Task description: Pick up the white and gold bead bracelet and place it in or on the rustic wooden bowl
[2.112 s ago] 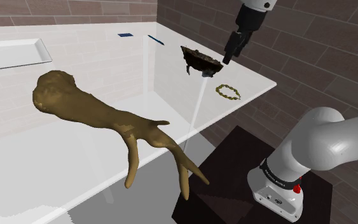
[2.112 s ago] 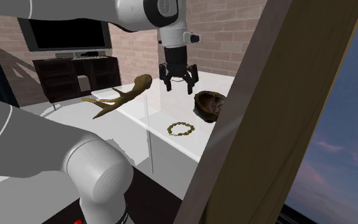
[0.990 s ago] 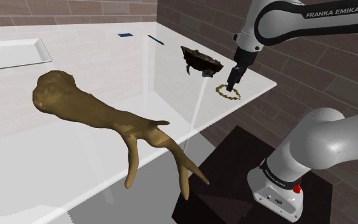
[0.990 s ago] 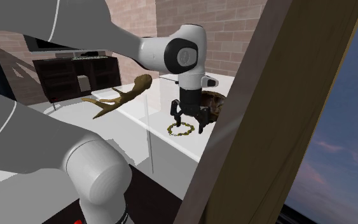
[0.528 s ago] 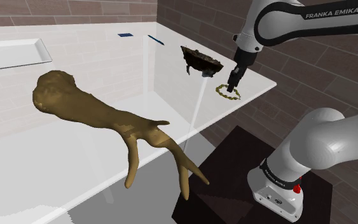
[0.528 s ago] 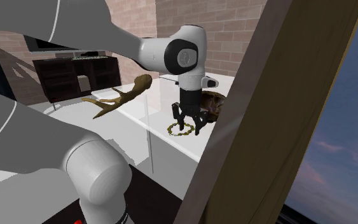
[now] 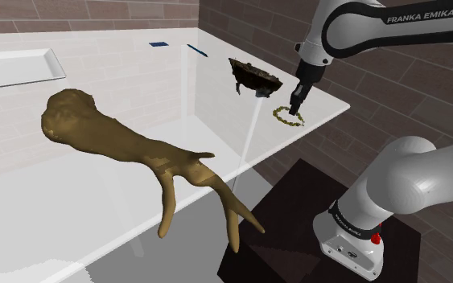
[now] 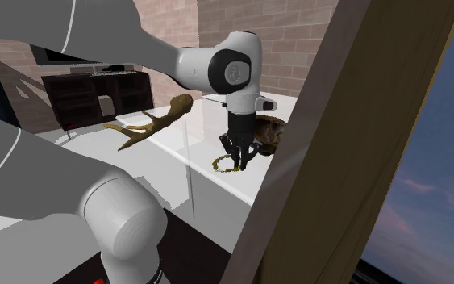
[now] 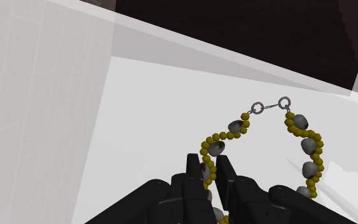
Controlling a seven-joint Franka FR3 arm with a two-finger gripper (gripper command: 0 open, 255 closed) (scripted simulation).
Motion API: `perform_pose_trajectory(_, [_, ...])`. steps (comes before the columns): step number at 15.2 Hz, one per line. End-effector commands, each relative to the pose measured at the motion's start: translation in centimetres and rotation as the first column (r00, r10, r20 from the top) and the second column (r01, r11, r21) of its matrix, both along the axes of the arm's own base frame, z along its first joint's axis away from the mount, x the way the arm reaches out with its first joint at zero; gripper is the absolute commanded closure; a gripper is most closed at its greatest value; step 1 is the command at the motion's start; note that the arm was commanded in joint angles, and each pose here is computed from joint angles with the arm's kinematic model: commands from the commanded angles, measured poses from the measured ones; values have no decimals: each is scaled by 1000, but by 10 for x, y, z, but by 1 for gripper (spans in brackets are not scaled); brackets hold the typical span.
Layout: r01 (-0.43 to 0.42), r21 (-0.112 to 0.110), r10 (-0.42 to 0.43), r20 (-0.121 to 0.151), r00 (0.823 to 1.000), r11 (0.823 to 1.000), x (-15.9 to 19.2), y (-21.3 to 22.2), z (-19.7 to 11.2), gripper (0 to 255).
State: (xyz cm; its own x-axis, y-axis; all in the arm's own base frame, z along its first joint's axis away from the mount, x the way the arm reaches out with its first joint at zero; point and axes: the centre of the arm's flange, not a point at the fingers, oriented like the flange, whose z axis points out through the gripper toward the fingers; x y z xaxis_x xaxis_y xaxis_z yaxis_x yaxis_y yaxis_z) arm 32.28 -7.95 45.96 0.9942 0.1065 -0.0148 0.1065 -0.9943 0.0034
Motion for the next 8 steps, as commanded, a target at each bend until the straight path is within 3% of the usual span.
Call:
perform_pose_trajectory(1, [0,0,0,-3,1000,1000,0,0,-1,255])
perform_pose_trajectory(8, [0,0,0,-3,1000,1000,0,0,36,255])
